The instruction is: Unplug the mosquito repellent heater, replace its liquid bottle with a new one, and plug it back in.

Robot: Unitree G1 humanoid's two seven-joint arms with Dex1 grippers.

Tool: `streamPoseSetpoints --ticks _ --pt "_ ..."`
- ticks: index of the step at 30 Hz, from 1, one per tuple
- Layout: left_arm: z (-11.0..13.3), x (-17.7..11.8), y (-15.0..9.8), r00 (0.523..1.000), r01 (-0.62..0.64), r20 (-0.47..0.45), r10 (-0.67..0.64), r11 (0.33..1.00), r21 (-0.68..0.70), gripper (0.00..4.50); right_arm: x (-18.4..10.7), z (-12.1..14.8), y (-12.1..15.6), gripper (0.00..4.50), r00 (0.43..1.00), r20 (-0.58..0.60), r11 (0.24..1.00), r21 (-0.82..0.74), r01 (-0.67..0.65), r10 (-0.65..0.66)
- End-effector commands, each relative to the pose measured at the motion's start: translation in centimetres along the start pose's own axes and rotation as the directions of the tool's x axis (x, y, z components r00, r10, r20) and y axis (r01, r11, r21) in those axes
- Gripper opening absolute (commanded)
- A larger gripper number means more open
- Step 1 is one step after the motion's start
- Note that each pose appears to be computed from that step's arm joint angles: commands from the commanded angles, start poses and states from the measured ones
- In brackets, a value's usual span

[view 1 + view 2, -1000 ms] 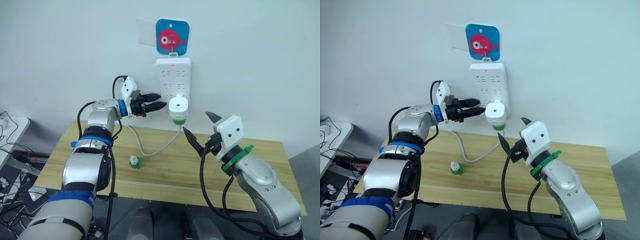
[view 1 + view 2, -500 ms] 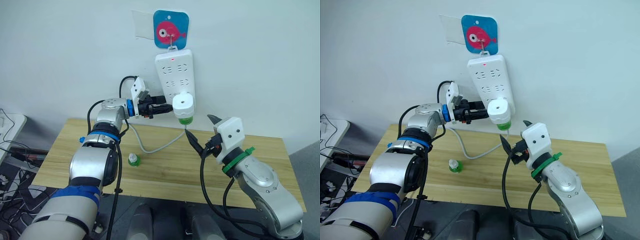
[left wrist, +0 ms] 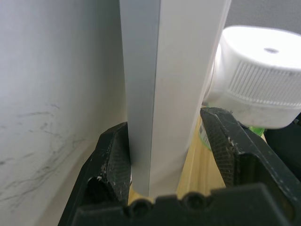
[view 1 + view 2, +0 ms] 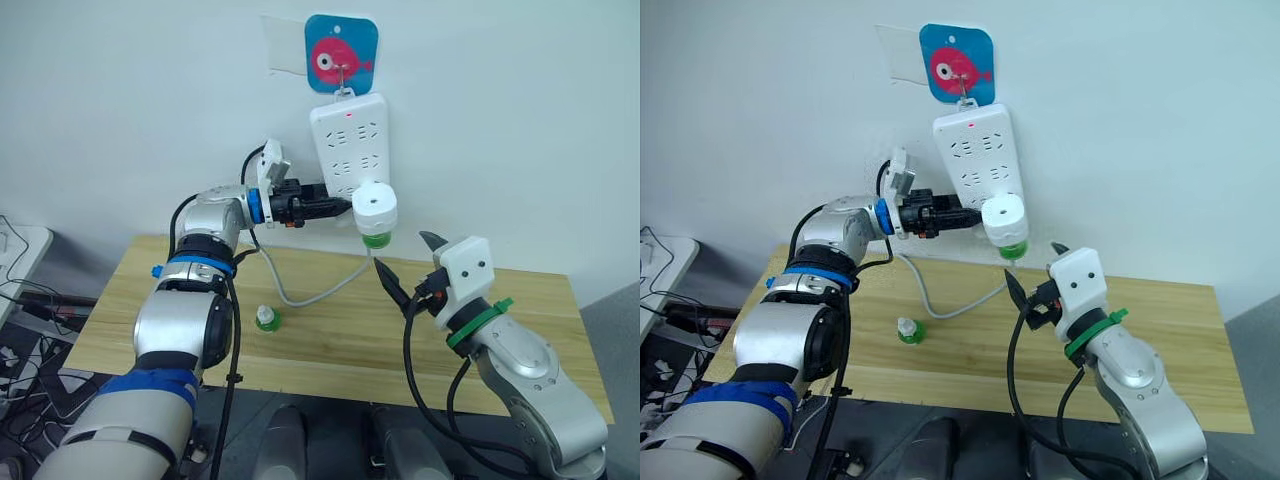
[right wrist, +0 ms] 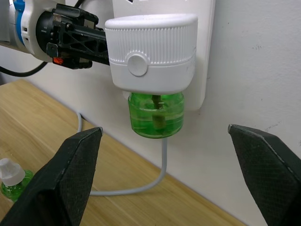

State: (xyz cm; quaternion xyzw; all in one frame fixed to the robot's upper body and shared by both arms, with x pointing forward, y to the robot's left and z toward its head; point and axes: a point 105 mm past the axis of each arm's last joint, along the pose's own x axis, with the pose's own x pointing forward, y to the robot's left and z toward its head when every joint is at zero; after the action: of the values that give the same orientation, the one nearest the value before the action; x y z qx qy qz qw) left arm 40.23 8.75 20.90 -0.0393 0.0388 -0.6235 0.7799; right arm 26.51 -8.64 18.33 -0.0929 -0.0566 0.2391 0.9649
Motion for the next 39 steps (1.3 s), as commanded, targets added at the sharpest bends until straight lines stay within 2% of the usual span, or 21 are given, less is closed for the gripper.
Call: streamPoseSetpoints --ticks 1,11,13,16,17,29,39 --pt "3.0 0.1 -0.7 0.998 0.029 0.052 -0.033 0.997 0.076 2.66 -0.5 1.5 0.1 4.5 0.998 0.06 1.0 -0.007 0.012 -0.012" --pt "2.9 -0.2 -1.3 0.998 0.024 0.061 -0.029 0.997 0.08 2.66 0.0 1.9 0.3 4.5 0.997 0.074 0.998 0.045 0.032 -0.036" --pt "2.8 -0.2 -1.4 0.998 0.024 0.055 -0.029 0.996 0.083 2.3 0.0 2.0 0.4 4.5 0.996 0.076 0.998 0.048 0.033 -0.037" --pt "2.7 -0.3 -1.4 0.998 0.02 0.055 -0.025 0.996 0.083 1.52 0.1 2.4 0.4 4.5 0.996 0.084 0.998 0.055 0.036 -0.041" --pt "2.8 -0.3 -1.4 0.998 0.018 0.056 -0.023 0.996 0.083 1.43 0.1 2.5 0.4 4.5 0.995 0.086 0.998 0.056 0.037 -0.042" --pt "2.8 0.9 -1.1 0.997 -0.049 0.066 0.04 0.988 0.145 1.4 0.7 4.2 0.6 4.5 0.993 0.101 0.996 0.06 0.06 -0.066" --pt "2.4 1.3 -0.9 0.991 -0.111 0.094 0.098 0.982 0.154 1.4 2.6 6.3 1.0 4.5 0.99 0.074 0.993 0.032 0.115 -0.117"
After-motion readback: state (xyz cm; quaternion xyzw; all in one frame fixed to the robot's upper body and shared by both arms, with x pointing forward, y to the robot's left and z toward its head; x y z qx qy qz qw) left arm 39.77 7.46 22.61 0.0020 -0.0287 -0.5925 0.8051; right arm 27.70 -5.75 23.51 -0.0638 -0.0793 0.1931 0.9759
